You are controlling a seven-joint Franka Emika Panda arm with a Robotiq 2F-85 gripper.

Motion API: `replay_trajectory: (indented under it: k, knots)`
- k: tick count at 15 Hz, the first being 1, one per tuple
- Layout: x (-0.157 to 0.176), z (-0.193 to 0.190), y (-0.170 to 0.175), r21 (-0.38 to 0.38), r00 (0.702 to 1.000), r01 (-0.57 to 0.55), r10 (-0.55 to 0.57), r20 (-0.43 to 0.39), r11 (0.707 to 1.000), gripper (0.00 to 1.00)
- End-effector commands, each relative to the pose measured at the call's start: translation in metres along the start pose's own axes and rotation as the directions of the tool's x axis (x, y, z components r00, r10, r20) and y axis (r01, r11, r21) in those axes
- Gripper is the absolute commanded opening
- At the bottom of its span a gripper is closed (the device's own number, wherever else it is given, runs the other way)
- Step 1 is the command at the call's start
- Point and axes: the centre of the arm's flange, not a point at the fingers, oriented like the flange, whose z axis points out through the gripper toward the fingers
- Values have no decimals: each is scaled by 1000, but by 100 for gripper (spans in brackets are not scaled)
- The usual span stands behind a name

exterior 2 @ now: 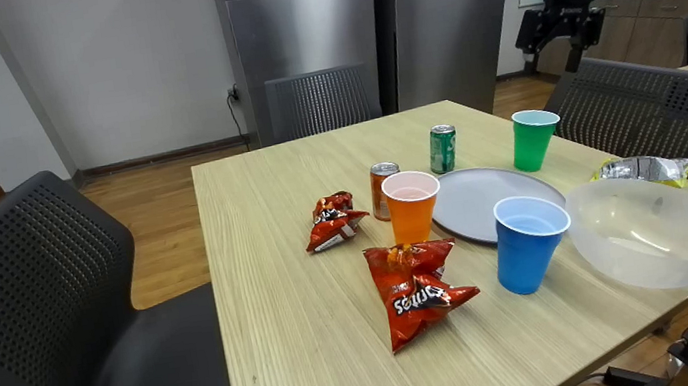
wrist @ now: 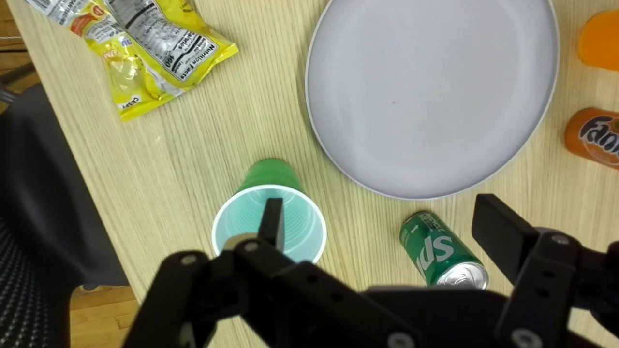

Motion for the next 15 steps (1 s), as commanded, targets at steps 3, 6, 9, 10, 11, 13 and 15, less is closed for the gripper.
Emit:
replay_trajectory:
  k: [3,6,9,10,11,13,15]
  knots:
    - [33,21,3,-15,997,-73,73,-14,997,100]
    - [46,38,6,-29,994,-110,110,1,993,100]
    - [58,55,9,-39,989,-146,147,14,989,100]
    - [61,60,10,-44,987,-157,158,16,987,100]
    - [65,66,11,-47,986,-167,168,21,985,100]
    - [72,77,12,-55,982,-187,188,25,981,100]
    - [79,86,14,-64,979,-201,203,34,978,100]
